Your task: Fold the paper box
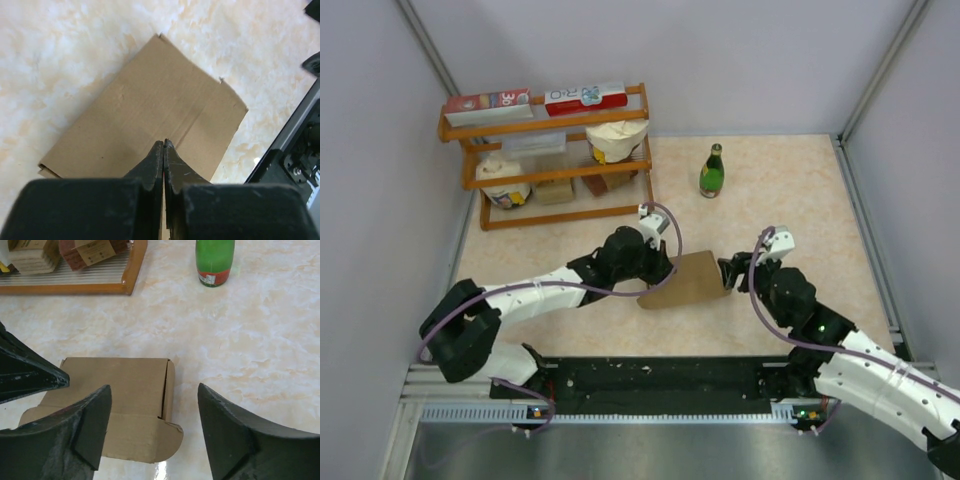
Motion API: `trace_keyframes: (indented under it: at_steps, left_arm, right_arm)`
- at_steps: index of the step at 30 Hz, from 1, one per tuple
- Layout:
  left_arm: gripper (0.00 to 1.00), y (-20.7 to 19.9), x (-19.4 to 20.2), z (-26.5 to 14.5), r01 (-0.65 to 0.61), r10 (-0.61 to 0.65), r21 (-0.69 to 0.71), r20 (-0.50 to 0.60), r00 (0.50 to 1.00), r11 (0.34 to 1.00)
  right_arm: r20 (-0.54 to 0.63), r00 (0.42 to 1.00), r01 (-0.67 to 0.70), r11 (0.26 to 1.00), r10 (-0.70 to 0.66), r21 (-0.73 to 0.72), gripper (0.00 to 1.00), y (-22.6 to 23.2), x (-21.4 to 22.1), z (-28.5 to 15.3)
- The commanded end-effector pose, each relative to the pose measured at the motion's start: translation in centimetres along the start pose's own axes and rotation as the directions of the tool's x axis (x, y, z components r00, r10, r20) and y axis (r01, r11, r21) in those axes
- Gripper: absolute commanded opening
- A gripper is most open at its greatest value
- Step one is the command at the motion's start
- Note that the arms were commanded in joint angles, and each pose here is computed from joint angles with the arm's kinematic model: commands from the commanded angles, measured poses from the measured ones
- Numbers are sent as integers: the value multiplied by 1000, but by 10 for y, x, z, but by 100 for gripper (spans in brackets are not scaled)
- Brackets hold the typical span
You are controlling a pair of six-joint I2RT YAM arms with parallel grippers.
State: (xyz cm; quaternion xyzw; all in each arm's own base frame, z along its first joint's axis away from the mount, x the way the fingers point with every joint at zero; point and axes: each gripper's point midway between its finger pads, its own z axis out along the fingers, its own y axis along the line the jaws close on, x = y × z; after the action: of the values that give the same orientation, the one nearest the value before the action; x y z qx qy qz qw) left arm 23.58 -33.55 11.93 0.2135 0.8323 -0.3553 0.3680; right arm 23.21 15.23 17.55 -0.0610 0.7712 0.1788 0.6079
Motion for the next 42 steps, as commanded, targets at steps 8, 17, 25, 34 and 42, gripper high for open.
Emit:
trace_keyframes:
  at_steps: [8, 17, 25, 34, 42]
  left_arm:
    - [0, 35, -95, -89, 291, -218, -53, 537, 815, 955]
    - [0, 28, -54, -89, 147, -139, 9, 397, 907, 989]
    - [0, 42, -29, -82, 216, -194, -26, 350, 916, 976]
    - [0, 49, -20, -79, 227, -197, -56, 325, 925, 972]
    - [0, 57, -10, -71, 264, -227, -101, 281, 933, 959]
  right_arm:
    - [-95, 995, 13, 999, -18, -50, 33, 15, -22, 19]
    - [-209, 978, -59, 948, -8, -313, 0, 64, 0, 41]
    - [-379, 925, -122, 914, -37, -388, 0, 85, 43, 52]
    - [-489, 870, -135, 925, -61, -355, 0, 77, 87, 59]
    - [-530, 845, -124, 936, -74, -329, 0, 71, 101, 62]
